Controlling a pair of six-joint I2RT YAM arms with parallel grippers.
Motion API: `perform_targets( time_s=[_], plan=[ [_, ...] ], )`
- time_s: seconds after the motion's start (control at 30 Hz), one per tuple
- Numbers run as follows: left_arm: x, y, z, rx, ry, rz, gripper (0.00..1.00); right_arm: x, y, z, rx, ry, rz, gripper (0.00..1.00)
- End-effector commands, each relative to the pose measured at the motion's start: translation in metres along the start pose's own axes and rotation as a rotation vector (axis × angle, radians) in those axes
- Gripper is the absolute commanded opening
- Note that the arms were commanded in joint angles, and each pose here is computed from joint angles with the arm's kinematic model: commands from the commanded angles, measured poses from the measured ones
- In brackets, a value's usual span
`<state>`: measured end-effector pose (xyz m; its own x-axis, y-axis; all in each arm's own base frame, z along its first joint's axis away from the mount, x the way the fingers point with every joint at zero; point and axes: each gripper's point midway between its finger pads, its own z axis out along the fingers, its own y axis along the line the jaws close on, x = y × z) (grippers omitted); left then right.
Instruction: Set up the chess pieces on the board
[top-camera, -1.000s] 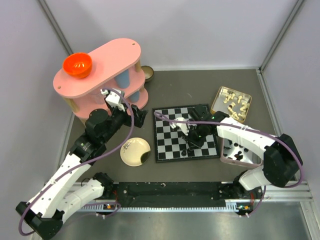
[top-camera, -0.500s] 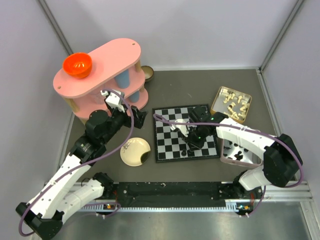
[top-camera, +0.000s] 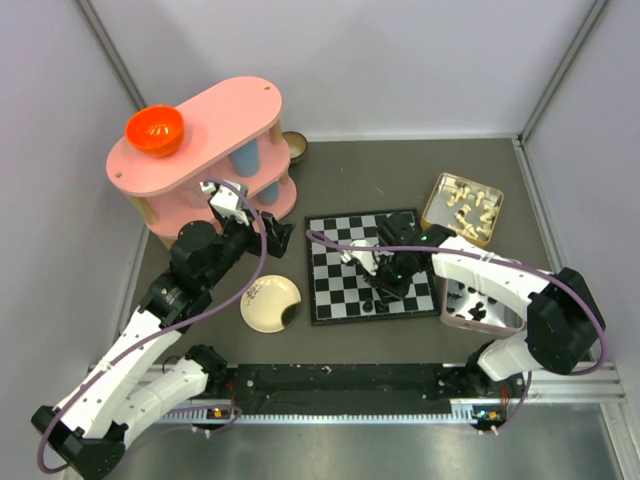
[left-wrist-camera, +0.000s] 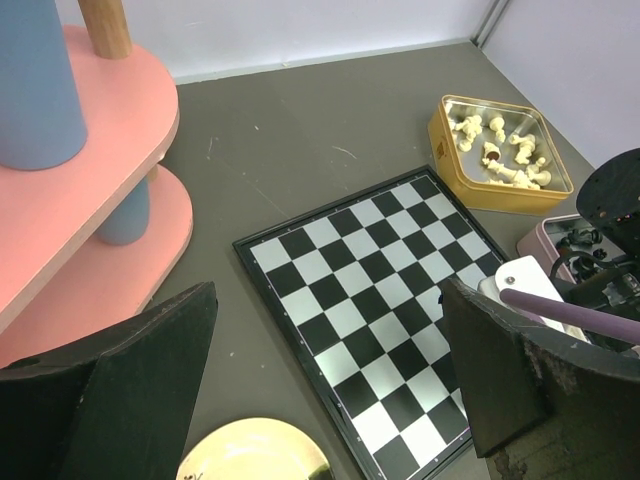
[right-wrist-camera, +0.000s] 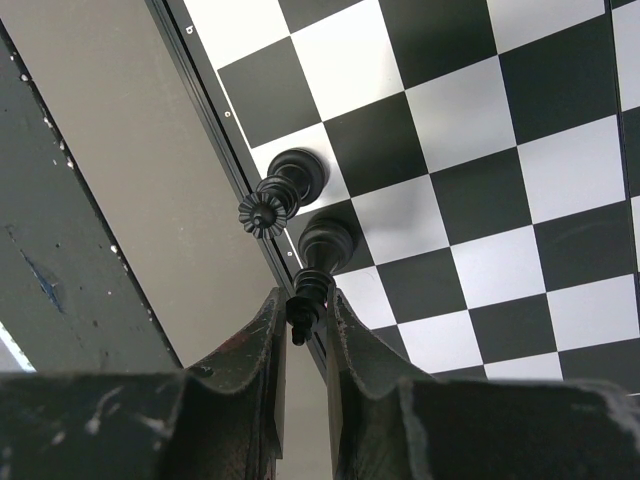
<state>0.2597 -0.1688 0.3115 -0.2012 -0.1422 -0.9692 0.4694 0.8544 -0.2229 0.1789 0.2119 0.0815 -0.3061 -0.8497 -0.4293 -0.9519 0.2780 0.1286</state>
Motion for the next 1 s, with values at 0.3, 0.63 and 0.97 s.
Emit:
perform_targets(
  time_s=[0.3, 0.63, 0.97],
  plan=[
    [-0.009, -0.001, -0.002, 0.004, -0.046, -0.008, 0.99, -0.007, 0.004, 0.002, -0.008, -0.018, -0.009, 0.15],
    [-0.008, -0.001, -0.002, 0.003, -0.046, -0.011, 0.99, -0.006, 0.005, 0.007, -0.010, -0.017, 0.001, 0.21],
    [-0.011, -0.001, -0.003, 0.002, -0.053, -0.013, 0.99, -0.007, 0.005, 0.008, -0.007, -0.022, 0.005, 0.28]
  ],
)
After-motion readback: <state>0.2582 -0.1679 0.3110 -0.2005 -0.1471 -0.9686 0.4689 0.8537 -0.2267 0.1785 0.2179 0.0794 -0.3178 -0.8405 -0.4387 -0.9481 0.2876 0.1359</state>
